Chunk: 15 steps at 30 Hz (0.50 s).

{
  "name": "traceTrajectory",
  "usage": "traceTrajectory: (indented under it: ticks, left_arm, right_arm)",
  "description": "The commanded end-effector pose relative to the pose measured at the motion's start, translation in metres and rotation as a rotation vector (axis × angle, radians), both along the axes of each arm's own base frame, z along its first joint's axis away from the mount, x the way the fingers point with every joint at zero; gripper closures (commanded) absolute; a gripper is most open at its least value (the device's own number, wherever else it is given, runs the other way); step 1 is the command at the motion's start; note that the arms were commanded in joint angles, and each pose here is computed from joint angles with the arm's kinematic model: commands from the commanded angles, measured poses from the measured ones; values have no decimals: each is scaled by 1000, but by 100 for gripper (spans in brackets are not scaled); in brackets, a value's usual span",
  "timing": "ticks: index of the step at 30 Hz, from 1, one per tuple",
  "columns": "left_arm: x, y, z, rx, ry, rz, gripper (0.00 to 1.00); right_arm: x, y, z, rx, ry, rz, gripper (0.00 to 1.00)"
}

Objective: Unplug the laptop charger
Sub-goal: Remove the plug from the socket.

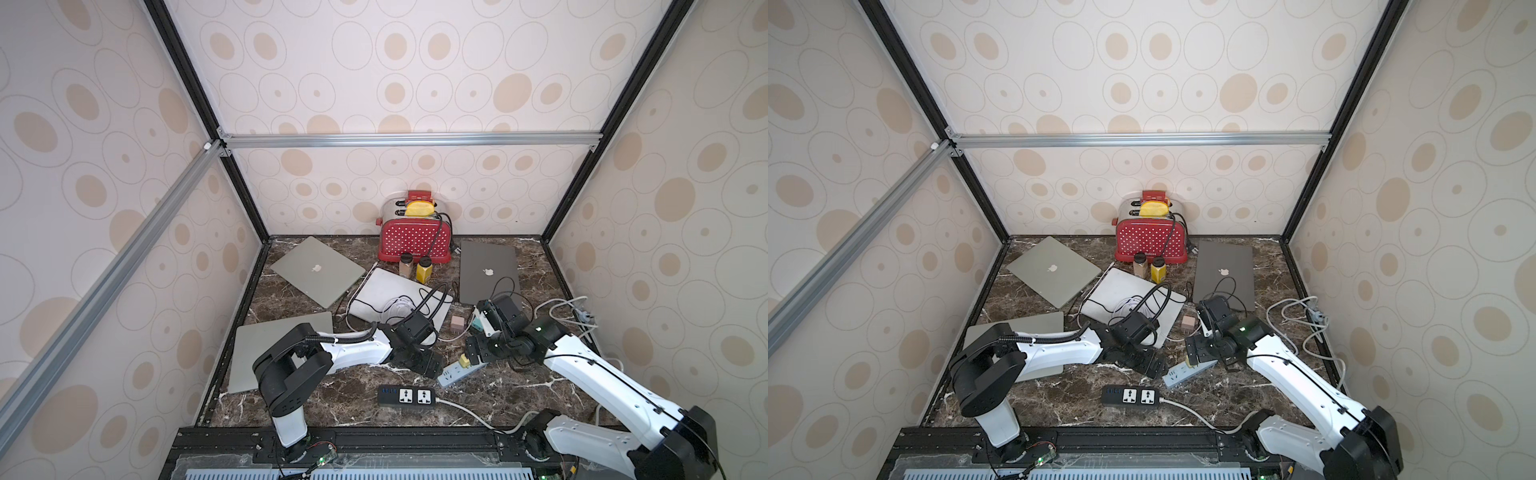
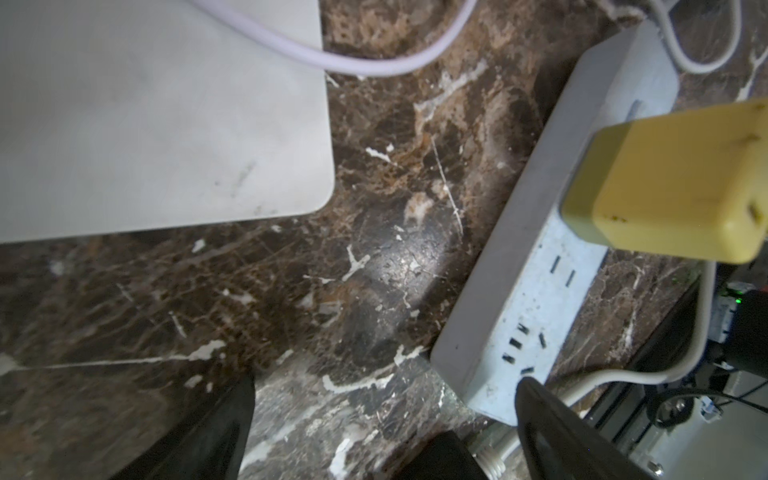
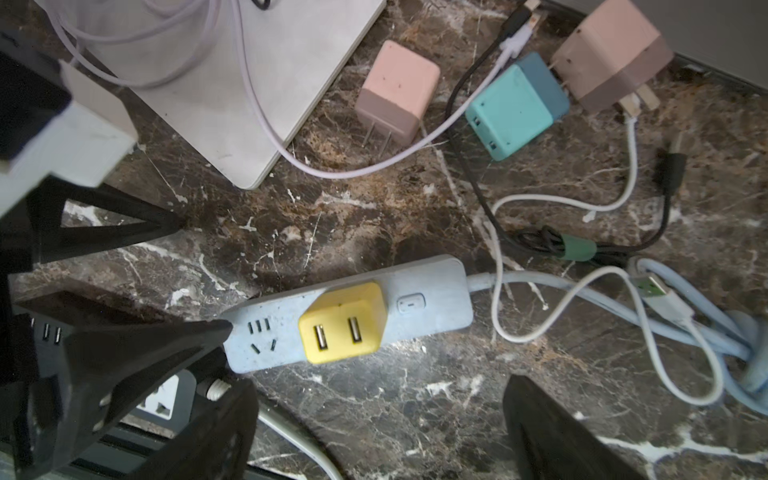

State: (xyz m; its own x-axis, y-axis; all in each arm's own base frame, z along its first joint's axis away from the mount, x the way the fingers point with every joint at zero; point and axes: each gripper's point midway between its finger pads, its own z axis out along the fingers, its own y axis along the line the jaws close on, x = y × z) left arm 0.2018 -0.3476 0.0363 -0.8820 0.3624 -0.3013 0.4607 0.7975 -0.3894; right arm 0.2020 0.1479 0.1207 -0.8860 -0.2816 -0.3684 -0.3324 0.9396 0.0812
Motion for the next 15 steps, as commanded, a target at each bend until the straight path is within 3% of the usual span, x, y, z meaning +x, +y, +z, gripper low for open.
traceTrajectory:
  ticks: [1,15]
  left_arm:
    - [0,10,-14,30,8,72,1]
    - [-15,19,-33,42,81,86,1]
  right_arm:
    - [7,5,-8,-16,-17,-19,5]
    - [0,16,-55,-43,33,35,11]
